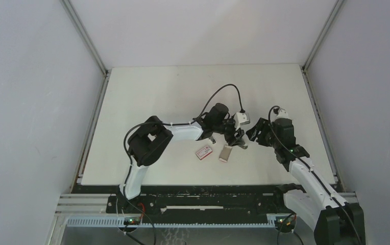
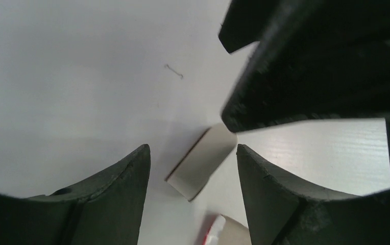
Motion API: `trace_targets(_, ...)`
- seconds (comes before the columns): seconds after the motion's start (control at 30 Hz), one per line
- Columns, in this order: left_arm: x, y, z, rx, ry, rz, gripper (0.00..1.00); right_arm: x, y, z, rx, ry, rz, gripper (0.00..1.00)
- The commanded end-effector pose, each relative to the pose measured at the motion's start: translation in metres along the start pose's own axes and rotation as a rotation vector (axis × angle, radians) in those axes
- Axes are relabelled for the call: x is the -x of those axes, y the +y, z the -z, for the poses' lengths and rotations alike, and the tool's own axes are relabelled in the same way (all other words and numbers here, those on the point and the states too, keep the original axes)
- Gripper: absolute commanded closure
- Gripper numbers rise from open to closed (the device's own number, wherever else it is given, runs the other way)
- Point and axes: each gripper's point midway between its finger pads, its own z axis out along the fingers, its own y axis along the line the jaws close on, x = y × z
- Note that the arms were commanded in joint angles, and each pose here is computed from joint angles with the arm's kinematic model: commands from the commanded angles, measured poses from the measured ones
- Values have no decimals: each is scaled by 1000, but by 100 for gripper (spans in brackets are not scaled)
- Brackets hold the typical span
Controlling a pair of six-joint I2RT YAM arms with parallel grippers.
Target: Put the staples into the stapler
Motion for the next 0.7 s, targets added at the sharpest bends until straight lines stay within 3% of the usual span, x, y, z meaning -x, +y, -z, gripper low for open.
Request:
trace_targets(0.0,23,-5,-8,-58,-5,-51,33,12,9,8,53,-43,35,39)
trace_targets(0.13,7,-17,-9,-111,55,23,35,13,8,12,61,-52,33,39)
trace_targets(0.4,-16,-18,-3,-46,154,50,39,11,10,14,97,-56,15,39)
trace_targets(0.6,-26,-23,1,-18,189,67,58,7,6,14,94,-56,6,39)
trace_targets(0.67,-29,-27,3,-11,198,66,60,6,5,14,91,-54,4,39)
